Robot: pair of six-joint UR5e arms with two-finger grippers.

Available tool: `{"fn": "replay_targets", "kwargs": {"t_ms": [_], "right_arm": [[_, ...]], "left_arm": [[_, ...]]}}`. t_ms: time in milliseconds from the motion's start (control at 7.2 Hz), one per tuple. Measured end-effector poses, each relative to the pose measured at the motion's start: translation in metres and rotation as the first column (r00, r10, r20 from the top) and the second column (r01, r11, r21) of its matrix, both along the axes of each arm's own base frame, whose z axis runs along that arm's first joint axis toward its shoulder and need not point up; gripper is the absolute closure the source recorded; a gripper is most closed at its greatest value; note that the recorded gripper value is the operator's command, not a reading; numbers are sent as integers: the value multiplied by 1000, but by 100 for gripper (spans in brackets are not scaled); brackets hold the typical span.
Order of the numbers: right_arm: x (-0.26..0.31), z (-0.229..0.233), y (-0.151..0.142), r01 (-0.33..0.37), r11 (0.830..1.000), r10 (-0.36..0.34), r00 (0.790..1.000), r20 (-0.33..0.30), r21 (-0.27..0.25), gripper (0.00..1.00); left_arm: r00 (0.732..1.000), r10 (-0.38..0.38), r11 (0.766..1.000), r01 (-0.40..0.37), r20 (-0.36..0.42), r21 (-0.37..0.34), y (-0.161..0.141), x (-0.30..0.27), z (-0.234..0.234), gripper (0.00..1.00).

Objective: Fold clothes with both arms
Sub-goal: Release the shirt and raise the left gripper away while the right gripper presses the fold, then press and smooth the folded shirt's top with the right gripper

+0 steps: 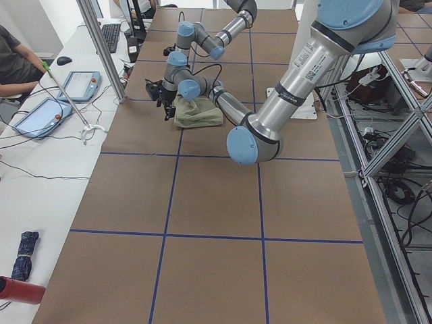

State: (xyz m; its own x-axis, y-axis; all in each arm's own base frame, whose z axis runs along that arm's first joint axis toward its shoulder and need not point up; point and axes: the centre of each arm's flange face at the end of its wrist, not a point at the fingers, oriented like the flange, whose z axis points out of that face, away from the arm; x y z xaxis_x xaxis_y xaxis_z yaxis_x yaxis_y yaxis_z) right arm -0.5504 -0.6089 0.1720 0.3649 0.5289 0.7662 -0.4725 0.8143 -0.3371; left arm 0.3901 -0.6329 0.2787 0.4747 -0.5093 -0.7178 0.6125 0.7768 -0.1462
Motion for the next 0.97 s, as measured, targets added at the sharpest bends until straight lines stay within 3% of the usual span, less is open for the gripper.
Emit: {"fn": "replay_targets", "kwargs": {"t_ms": [278, 417, 695, 834, 973], "right_arm": [[-22, -25, 36, 127, 989, -128, 992, 6, 73, 0], [-48, -32, 61, 204, 970, -199, 979, -53, 128, 0], [-87, -21, 85, 352, 902, -301, 928, -221, 250, 0], [-97, -9, 83, 409, 869, -333, 900, -282, 278, 0], [-101, 0, 77, 439, 851, -348, 882, -317, 287, 0]], "left_arm": [[992, 109, 990, -115, 71, 85, 7, -31, 26, 0], [987, 130, 983, -141, 93, 115, 12, -48, 34, 0], [985, 139, 980, -152, 104, 131, 16, -58, 38, 0], [985, 137, 980, -150, 101, 133, 17, -59, 37, 0], [986, 135, 980, -147, 98, 135, 18, -60, 35, 0]]}}
